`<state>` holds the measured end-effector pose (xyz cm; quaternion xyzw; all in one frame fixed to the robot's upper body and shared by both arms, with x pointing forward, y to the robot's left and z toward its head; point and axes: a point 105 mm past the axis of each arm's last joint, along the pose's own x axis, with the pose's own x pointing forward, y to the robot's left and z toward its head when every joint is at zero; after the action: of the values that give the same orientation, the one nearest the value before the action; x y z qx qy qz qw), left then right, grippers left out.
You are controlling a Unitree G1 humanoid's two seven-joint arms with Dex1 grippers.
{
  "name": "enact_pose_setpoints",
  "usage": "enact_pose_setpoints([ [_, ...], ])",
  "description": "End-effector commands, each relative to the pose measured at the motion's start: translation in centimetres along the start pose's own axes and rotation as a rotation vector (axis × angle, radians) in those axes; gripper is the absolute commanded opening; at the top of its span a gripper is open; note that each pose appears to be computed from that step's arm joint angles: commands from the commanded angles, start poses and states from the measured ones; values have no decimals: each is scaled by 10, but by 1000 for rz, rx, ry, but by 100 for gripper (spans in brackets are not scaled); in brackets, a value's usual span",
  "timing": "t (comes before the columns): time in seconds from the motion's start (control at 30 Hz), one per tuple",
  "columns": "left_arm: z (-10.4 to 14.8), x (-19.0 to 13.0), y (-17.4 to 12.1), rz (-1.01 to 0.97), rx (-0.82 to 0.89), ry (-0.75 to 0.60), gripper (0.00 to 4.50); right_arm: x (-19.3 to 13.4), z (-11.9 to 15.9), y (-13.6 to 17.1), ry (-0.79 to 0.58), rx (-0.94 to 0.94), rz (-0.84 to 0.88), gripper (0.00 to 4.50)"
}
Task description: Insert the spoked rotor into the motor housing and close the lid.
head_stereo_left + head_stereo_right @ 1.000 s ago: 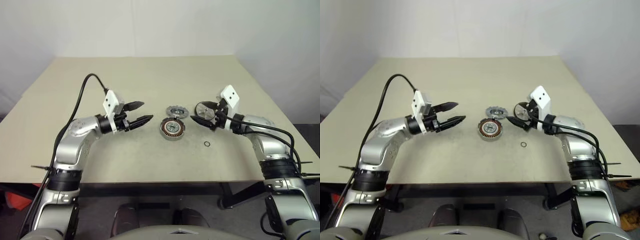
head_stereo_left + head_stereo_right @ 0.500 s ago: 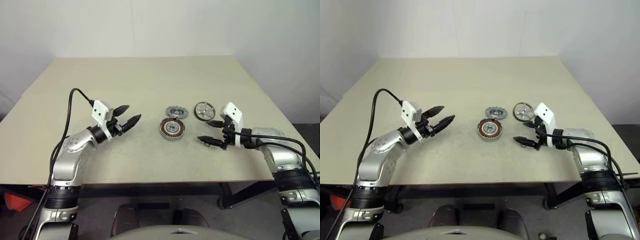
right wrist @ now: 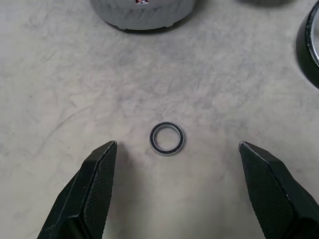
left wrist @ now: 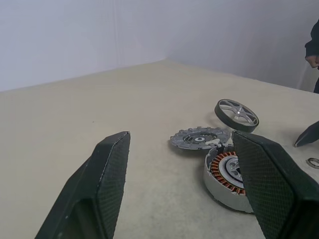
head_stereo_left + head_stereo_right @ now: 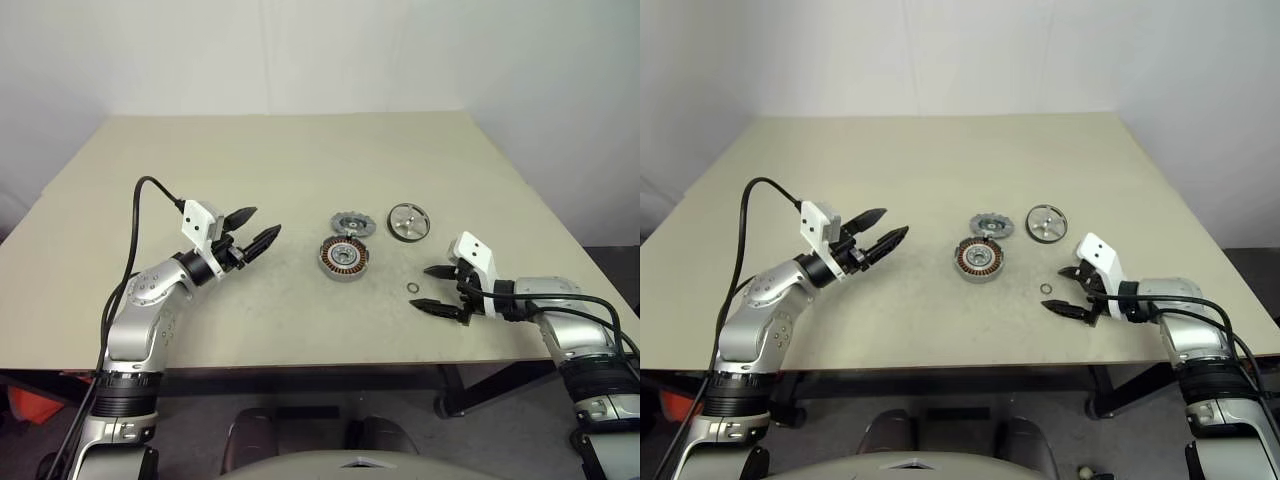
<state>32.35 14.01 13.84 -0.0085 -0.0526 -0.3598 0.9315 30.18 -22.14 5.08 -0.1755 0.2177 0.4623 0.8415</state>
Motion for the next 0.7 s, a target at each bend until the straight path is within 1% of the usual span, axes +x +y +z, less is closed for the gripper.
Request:
enact_pose_setpoints([
  [0.03, 11, 1, 1, -1, 41, -35, 343, 2, 7, -1, -24, -75, -4, 439],
  [0.13, 11, 1, 1, 2, 44, -35, 343, 6, 6, -2, -28, -81, -3, 439],
  [0.17, 11, 1, 1, 4, 46, -34, 345, 8, 6, -1, -30, -71, 4, 421],
  [0.23, 11, 0, 1, 6, 49, -33, 346, 11, 8, 0, -36, -54, 17, 382],
  [0.37, 11, 0, 1, 10, 53, -31, 346, 15, 10, -1, -34, -53, 17, 244],
  [0.53, 12, 0, 1, 13, 58, -27, 346, 19, 13, -3, -29, -34, 19, 244],
  [0.57, 12, 0, 1, 13, 60, -27, 346, 20, 13, -3, -25, -25, 21, 228],
  [0.63, 13, 0, 1, 14, 62, -28, 346, 20, 12, -4, -18, -14, 24, 182],
  [0.7, 13, 0, 1, 15, 64, -28, 346, 21, 13, -5, -17, -9, 24, 112],
])
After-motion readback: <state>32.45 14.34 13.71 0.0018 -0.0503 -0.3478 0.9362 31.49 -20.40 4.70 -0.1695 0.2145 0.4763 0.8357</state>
